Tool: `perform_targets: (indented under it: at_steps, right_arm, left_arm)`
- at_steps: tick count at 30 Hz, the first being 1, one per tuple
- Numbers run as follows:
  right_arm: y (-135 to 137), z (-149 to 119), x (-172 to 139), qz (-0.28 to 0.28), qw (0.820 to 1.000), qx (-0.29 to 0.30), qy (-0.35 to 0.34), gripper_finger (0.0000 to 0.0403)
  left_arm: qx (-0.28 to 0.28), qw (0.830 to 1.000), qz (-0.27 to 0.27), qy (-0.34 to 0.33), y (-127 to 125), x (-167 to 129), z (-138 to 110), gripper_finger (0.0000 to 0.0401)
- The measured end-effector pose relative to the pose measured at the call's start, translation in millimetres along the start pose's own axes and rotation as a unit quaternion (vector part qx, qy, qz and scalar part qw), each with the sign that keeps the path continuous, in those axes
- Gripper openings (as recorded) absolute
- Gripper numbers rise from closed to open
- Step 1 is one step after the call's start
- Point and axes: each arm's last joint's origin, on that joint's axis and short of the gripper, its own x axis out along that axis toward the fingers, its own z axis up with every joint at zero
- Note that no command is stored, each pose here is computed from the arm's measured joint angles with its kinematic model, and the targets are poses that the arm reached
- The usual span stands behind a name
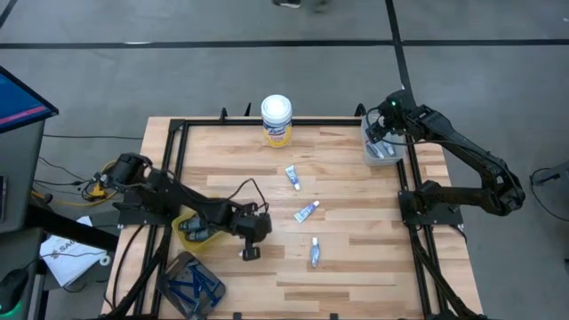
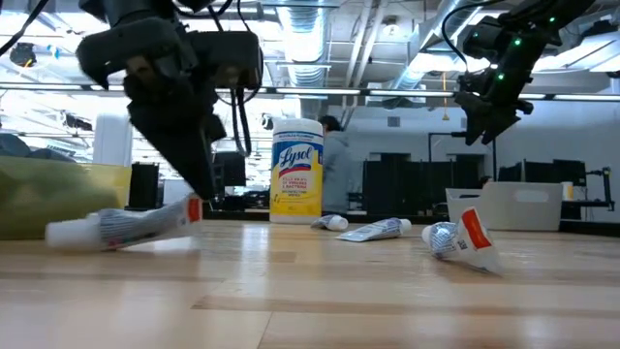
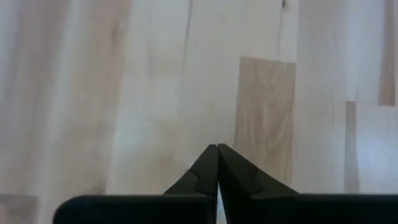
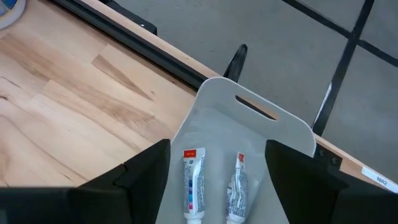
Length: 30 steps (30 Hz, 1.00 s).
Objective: Pick & Place Travel size toiletries
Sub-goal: Put the white toothpaste into the gray bin
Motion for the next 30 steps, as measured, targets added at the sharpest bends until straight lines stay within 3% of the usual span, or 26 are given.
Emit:
perform_targets:
  at_steps: [9, 18, 24, 30]
  right_arm:
    - [20, 0, -3, 0.079, 0.997, -0.026, -0.006, 0.0255]
    - [56, -2, -14, 0.191, 0.979, -0.075, -0.013, 0.0255]
    - [72, -3, -20, 0.215, 0.971, -0.102, -0.031, 0.0255]
    - [81, -1, -24, 0.231, 0.965, -0.116, -0.051, 0.0255]
  left_arm:
    - [-0.052, 0.994, 0.034, -0.089, 42, -42, 26, 0.0000]
    - [-0.101, 0.979, 0.050, -0.168, 72, -78, 39, 0.0001]
    - [-0.081, 0.984, 0.022, -0.155, 59, -74, 36, 0.0024]
    - [0.005, 0.992, -0.063, -0.110, 22, -61, 25, 0.0095]
